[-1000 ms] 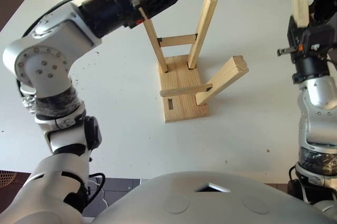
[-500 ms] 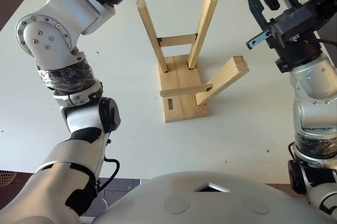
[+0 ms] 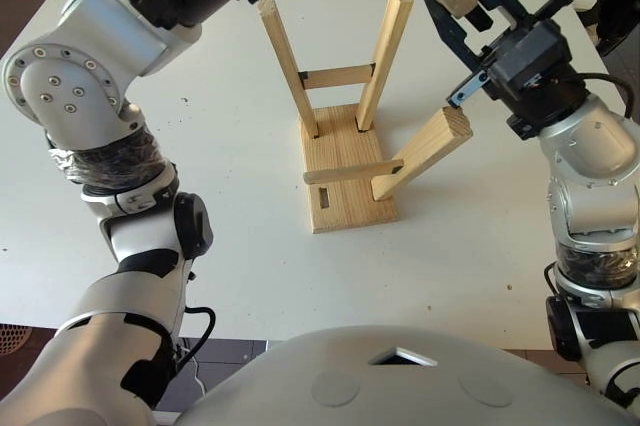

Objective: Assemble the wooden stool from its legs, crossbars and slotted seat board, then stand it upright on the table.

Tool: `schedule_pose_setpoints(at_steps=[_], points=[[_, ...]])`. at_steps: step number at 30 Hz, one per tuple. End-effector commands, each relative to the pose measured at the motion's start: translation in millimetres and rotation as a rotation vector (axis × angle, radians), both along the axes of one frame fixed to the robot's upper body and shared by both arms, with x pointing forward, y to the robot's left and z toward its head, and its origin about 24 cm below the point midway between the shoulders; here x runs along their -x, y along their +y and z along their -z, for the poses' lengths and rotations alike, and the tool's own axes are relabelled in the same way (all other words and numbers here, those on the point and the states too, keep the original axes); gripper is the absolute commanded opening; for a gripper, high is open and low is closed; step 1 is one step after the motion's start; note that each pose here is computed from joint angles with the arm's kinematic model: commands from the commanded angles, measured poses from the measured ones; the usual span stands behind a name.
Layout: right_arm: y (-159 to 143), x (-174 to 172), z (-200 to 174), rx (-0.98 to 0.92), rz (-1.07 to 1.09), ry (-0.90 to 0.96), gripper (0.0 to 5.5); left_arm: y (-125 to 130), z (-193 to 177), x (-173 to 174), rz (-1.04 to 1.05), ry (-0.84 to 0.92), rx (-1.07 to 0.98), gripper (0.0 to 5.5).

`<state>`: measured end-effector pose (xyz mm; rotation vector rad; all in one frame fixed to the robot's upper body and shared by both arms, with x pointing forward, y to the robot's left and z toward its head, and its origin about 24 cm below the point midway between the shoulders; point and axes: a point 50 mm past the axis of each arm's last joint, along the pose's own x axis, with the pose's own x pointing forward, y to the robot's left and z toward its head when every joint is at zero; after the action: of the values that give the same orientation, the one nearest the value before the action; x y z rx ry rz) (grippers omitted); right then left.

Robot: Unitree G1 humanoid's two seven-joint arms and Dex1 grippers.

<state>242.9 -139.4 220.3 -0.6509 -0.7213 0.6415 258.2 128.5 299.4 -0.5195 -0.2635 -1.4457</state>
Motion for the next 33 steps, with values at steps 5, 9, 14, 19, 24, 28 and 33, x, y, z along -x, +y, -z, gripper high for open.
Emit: schedule_pose_setpoints(at_steps=[5, 9, 14, 19, 24, 28, 33], points=[[-4, -2, -8, 0.023, 0.029, -0.037, 1.04, -8, 16, -10, -0.073, 0.007, -0.134, 2.4], [-4, -1, -4, 0.038, 0.03, -0.029, 1.04, -9, 18, -22, -0.129, 0.029, -0.14, 2.18], [-4, 0, 0, 0.078, 0.024, -0.022, 1.04, -7, 18, -21, -0.13, 0.009, -0.137, 2.07], [-7, -2, 2, 0.091, 0.044, 0.012, 1.48, -2, 22, -19, -0.141, -0.014, -0.167, 2.06], [-9, -1, 6, 0.101, 0.036, 0.044, 2.2, 3, 23, -20, -0.163, -0.016, -0.165, 2.05], [-16, -2, 8, 0.124, 0.054, 0.061, 2.24, 13, 19, -25, -0.232, -0.035, -0.158, 2.04], [-46, -2, 7, -0.061, 0.061, 0.268, 2.24, 39, 11, -25, -0.331, -0.127, -0.185, 2.04]])
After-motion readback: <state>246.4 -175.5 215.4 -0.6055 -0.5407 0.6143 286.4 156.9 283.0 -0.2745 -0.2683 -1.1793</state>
